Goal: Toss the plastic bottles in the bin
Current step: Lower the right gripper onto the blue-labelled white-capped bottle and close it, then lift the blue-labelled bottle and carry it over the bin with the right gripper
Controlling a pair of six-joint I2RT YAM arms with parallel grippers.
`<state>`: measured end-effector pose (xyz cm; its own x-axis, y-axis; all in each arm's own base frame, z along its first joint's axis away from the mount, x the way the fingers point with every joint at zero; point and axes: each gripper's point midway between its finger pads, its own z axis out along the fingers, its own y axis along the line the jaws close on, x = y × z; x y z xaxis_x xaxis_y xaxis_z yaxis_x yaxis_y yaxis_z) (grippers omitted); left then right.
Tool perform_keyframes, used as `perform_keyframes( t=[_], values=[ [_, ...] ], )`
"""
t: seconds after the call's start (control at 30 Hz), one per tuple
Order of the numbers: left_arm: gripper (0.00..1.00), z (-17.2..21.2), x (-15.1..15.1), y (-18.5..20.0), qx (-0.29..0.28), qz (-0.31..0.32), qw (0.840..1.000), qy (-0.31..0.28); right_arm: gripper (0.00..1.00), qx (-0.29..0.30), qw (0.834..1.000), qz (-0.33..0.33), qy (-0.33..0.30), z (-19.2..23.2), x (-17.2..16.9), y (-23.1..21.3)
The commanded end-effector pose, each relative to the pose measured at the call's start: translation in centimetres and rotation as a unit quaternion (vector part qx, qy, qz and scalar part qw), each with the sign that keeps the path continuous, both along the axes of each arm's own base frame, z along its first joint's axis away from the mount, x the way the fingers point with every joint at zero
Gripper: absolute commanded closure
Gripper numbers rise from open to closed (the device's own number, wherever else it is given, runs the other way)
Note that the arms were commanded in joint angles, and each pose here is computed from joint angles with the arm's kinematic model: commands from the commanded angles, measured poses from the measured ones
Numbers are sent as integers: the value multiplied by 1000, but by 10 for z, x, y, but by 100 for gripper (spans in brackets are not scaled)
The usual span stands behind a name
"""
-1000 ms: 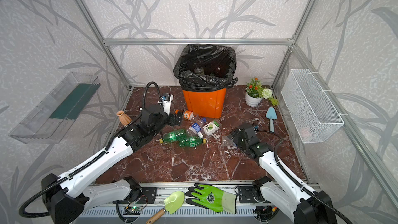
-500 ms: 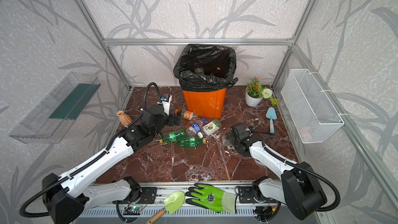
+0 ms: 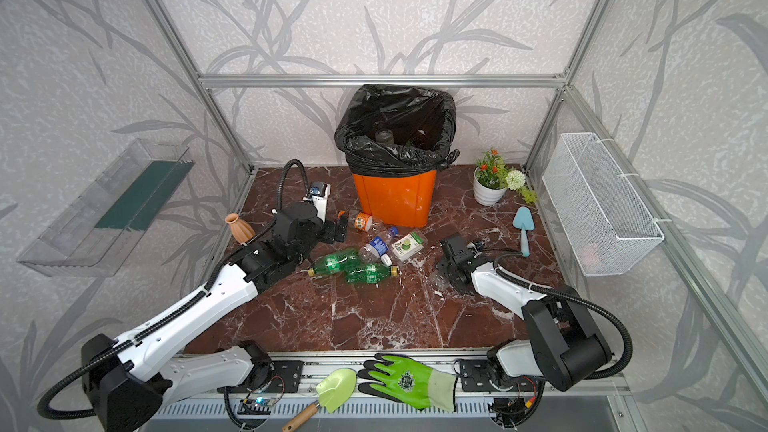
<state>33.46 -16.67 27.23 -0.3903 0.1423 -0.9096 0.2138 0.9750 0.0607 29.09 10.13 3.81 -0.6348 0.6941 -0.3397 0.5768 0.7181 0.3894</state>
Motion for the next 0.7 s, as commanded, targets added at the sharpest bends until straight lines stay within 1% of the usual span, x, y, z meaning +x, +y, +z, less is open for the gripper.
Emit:
perform_keyframes(
  t=[0.0, 0.1, 0.17, 0.23, 0.3, 0.4, 0.47, 0.57, 0.6, 0.67],
  values=[
    [1, -5, -3, 11, 1, 21, 1000, 6, 42, -19, 997, 11, -77, 39, 20, -4],
    [1, -9, -2, 12, -4, 28, 1000, 12, 43, -28, 990, 23, -138, 72, 27, -8],
    [1, -12, 0, 14, -8, 38, 999, 15, 44, -32, 979, 34, -197, 102, 31, -9],
    [1, -15, 2, 14, -11, 45, 999, 20, 44, -40, 965, 43, -256, 135, 33, -13],
    [1, -18, 4, 17, -14, 55, 998, 24, 44, -52, 943, 49, -326, 179, 31, -18],
    [1, -23, 5, 22, -21, 72, 997, 31, 44, -79, 896, 43, -434, 254, 20, -31],
    [1, -26, 6, 27, -31, 84, 995, 34, 44, -108, 852, 33, -510, 309, 5, -44],
    [1, -29, 5, 33, -48, 98, 993, 36, 44, -130, 790, 10, -600, 374, -21, -59],
    [1, -30, 5, 34, -53, 101, 993, 36, 44, -135, 772, 5, -621, 390, -27, -62],
    [1, -31, 3, 38, -64, 108, 991, 36, 44, -138, 729, -13, -670, 426, -44, -69]
  ],
)
